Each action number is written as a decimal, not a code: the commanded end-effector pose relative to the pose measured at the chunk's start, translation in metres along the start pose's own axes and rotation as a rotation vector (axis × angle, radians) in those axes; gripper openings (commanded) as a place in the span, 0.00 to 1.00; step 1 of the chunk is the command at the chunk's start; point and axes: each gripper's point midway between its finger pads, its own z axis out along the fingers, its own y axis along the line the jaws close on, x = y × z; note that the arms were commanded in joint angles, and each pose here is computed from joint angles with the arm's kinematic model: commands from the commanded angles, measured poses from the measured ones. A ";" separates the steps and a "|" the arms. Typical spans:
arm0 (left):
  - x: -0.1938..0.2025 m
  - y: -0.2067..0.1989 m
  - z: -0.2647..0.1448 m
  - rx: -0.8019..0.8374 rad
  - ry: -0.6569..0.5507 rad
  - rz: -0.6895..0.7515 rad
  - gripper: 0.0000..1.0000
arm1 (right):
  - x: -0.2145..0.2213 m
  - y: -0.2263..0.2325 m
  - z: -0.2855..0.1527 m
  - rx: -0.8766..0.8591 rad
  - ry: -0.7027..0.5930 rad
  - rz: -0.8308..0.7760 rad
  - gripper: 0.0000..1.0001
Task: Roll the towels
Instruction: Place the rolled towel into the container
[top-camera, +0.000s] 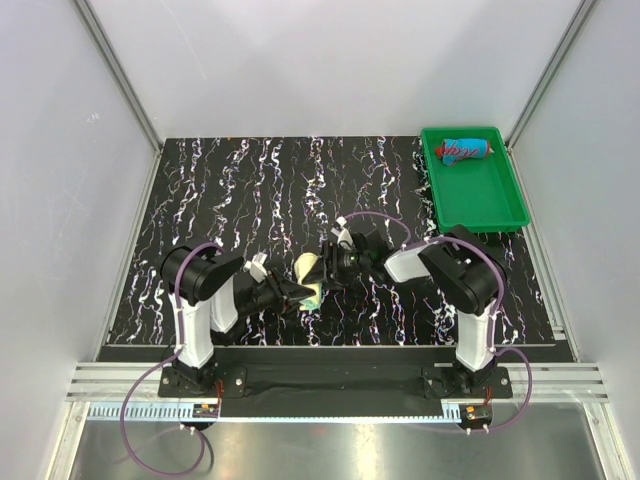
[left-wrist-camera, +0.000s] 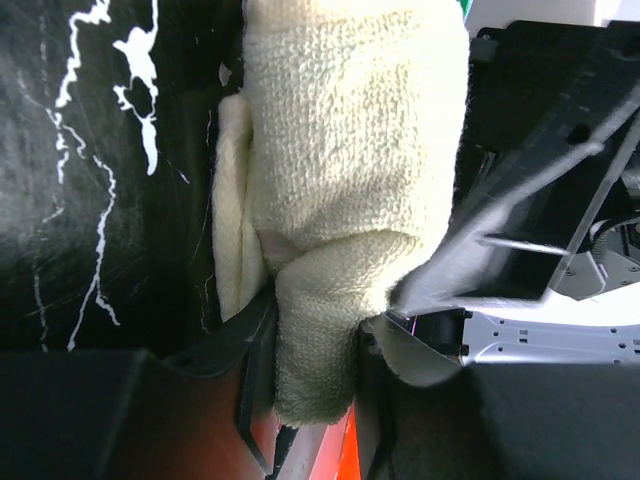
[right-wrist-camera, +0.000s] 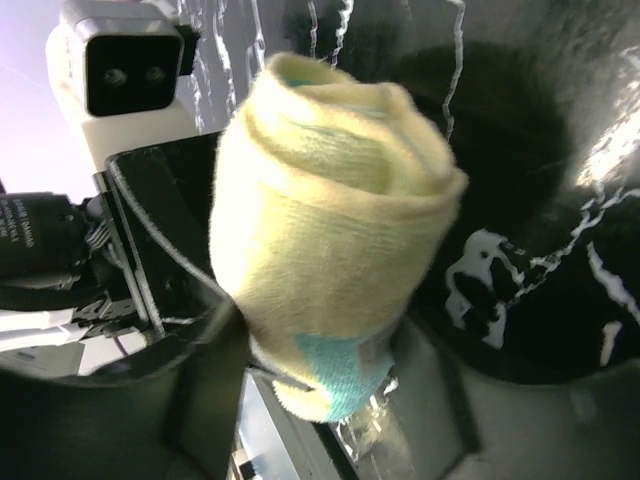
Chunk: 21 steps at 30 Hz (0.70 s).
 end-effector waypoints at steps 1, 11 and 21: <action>0.011 0.013 -0.014 -0.007 0.001 0.066 0.01 | 0.007 -0.011 0.019 0.030 -0.006 -0.011 0.59; 0.017 -0.005 -0.016 0.058 0.044 0.117 0.37 | -0.003 -0.003 0.020 0.007 -0.063 -0.018 0.04; 0.030 -0.023 -0.027 0.097 0.110 0.194 0.64 | -0.062 0.020 -0.014 0.101 -0.163 -0.064 0.00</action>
